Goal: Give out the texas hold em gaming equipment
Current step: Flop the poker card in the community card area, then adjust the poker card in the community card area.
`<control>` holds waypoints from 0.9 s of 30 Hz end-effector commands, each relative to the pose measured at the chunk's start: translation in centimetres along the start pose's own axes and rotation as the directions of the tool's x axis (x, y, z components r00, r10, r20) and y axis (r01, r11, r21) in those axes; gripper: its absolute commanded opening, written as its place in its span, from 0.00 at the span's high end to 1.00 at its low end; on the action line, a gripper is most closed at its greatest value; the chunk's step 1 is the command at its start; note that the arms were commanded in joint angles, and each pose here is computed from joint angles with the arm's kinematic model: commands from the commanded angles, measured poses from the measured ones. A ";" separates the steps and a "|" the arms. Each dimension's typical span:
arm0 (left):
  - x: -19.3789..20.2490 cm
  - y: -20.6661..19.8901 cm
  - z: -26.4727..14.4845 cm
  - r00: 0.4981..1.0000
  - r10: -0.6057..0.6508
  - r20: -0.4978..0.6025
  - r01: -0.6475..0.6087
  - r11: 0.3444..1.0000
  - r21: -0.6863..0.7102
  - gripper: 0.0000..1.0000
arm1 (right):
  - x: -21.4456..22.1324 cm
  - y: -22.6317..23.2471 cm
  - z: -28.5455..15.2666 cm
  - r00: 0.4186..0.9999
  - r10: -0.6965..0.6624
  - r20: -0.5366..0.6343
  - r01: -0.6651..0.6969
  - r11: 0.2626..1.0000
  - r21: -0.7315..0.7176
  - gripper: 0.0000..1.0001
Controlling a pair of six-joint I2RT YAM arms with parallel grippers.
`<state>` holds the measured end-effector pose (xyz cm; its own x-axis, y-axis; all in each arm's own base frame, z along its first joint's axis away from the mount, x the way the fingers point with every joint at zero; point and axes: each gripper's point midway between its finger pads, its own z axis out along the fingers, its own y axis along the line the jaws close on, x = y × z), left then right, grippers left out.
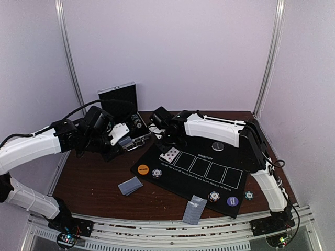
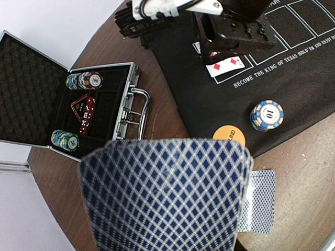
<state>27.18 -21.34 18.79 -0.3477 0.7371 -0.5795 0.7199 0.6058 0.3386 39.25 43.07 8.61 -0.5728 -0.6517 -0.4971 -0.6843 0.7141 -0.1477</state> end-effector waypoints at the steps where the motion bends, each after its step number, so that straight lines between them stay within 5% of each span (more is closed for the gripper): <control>1: -0.9 0.5 -0.4 0.999 -0.008 0.049 0.009 1.000 -0.014 0.60 | -1.9 1.2 1.3 0.997 0.046 0.062 -0.039 0.992 -0.121 0.62; 14: -0.6 0.3 0.1 0.999 -0.004 0.037 0.004 1.000 -0.010 0.60 | 2.4 1.1 5.3 0.996 0.020 -0.082 -0.027 0.996 -0.086 0.87; 21: -0.6 0.3 0.1 0.999 -0.001 0.035 0.002 1.000 -0.008 0.60 | 3.1 1.4 4.3 0.995 0.010 -0.100 -0.020 0.994 -0.105 0.89; 27: -0.9 0.2 0.2 0.999 0.000 0.039 0.000 1.000 -0.002 0.60 | -1.6 3.6 0.7 0.997 0.073 0.028 -0.063 0.962 -0.265 0.82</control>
<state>27.07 -21.25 18.44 -0.3508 0.7406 -0.5730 0.7223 0.6035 0.3377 39.25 44.52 2.98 -0.6205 -0.6400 -0.4532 -0.7134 0.7007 -0.0126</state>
